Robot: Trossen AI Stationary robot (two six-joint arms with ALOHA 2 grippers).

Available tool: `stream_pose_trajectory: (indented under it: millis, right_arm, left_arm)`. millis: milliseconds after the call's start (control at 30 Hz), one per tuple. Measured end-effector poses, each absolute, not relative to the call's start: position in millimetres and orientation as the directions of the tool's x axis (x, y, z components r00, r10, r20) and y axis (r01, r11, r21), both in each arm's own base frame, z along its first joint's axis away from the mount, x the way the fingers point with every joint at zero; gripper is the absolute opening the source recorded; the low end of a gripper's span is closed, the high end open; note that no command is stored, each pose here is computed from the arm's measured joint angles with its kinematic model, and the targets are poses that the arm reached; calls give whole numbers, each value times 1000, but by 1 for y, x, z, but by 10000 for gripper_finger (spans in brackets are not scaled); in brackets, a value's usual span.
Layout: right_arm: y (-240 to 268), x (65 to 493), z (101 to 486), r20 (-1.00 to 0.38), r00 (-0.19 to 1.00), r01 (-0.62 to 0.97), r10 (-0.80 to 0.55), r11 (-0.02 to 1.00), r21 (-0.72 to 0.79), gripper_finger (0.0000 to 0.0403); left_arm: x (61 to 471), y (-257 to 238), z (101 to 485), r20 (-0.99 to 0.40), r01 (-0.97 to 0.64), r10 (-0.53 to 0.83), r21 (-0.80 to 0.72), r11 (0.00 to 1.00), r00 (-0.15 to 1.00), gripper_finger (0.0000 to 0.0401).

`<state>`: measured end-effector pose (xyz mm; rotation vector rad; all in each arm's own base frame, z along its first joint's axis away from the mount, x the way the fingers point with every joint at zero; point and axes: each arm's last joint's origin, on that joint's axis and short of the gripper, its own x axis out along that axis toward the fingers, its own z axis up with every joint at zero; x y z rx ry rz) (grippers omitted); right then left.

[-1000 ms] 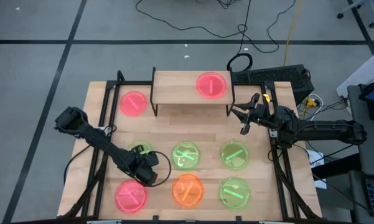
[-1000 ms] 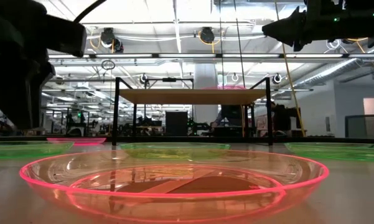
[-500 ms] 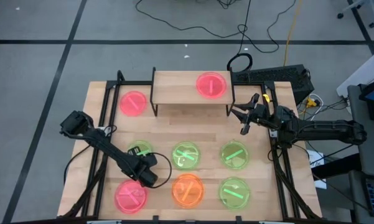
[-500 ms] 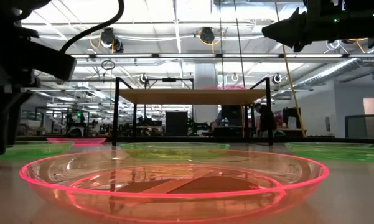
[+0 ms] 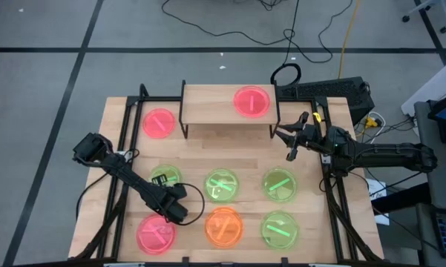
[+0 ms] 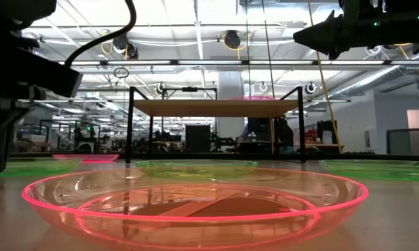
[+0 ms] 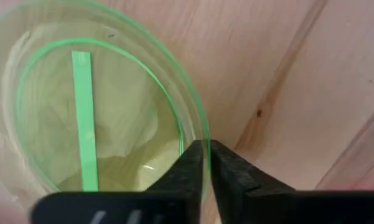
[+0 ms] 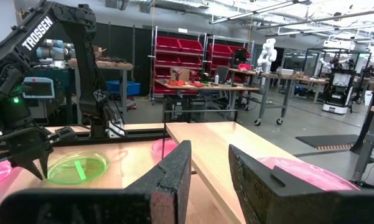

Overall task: Place and stack plates onto a shelf
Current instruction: Stack the top left green plate on top of the red plate on the shelf

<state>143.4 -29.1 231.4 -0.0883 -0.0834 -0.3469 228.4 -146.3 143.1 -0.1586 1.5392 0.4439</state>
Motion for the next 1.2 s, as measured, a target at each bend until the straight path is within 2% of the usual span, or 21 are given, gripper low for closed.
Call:
stream_pose_trajectory:
  millis: [167,367,767,933,1200]
  right_arm:
    - [-29,143,231,96,937,343,-336,937,-72,91]
    - [-29,143,231,96,937,343,-336,937,-72,91]
    - [-29,144,231,89,938,343,-336,937,-73,91]
    - [-29,144,230,83,938,343,-337,936,-76,91]
    - [-29,142,237,153,929,352,-336,931,-92,91]
  left_arm:
    - [230,-147,152,-986,-372,165,157,915,-12,5]
    - [244,-153,185,-976,-309,212,188,932,44,3]
    - [284,-149,270,-862,-198,379,328,924,337,1]
    - [299,-134,292,-784,-117,464,459,881,412,1]
    - [331,-82,301,-712,63,544,630,774,444,0]
